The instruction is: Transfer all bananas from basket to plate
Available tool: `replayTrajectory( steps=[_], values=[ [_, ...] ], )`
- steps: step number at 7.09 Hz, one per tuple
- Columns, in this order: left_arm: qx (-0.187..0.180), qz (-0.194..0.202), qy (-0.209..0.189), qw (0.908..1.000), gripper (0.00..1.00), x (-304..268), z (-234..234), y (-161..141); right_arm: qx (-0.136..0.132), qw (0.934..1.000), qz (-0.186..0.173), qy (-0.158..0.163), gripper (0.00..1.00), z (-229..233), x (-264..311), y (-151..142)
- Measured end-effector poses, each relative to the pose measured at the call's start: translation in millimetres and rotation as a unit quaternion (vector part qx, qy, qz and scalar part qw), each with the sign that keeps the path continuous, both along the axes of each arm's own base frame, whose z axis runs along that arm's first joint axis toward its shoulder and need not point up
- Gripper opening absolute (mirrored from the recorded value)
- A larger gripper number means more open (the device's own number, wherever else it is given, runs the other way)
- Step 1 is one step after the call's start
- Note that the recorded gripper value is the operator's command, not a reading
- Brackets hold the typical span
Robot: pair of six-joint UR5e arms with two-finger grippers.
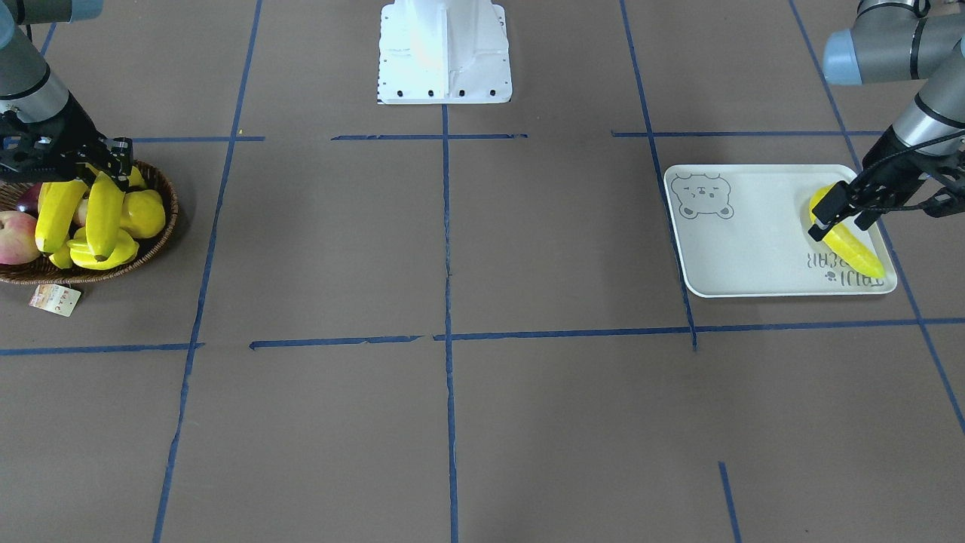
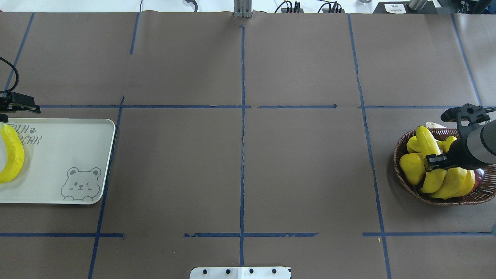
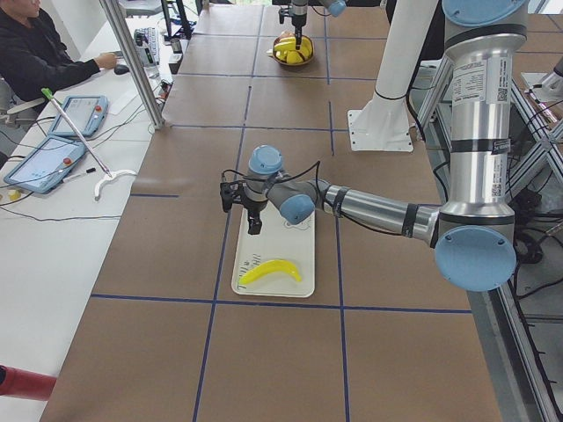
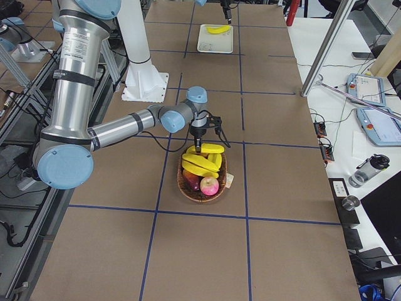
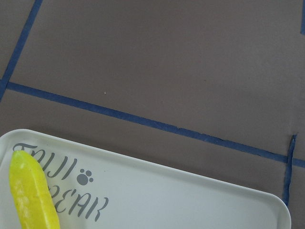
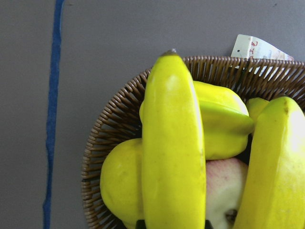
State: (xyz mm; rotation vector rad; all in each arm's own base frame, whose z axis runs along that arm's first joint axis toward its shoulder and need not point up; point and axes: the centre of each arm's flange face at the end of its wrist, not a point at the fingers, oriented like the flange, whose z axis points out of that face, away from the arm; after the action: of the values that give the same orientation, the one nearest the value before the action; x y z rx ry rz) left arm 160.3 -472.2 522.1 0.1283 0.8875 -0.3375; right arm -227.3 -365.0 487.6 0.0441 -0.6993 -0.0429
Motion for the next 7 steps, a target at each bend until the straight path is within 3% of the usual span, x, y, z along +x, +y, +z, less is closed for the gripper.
replayTrajectory(
  steps=[2, 4, 5, 7],
  values=[
    [0.0, 0.0, 0.0, 1.0, 0.99, 0, 0, 0, -0.015, 0.9992, 0.007, -0.036, 0.01, -20, 21, -4],
    [0.0, 0.0, 0.001, 1.0, 0.99, 0, -1, 0, -0.042, 0.9934, 0.014, -0.105, 0.01, -49, 55, -11],
    [0.001, 0.001, 0.002, 1.0, 0.99, 1, -2, 0, -0.035, 0.9896, 0.006, -0.139, 0.0, -76, 54, -20],
    [0.004, 0.008, 0.016, 0.9998, 0.95, 26, -21, -6, -0.032, 0.9802, -0.002, -0.195, 0.0, -159, -9, -43]
  ],
)
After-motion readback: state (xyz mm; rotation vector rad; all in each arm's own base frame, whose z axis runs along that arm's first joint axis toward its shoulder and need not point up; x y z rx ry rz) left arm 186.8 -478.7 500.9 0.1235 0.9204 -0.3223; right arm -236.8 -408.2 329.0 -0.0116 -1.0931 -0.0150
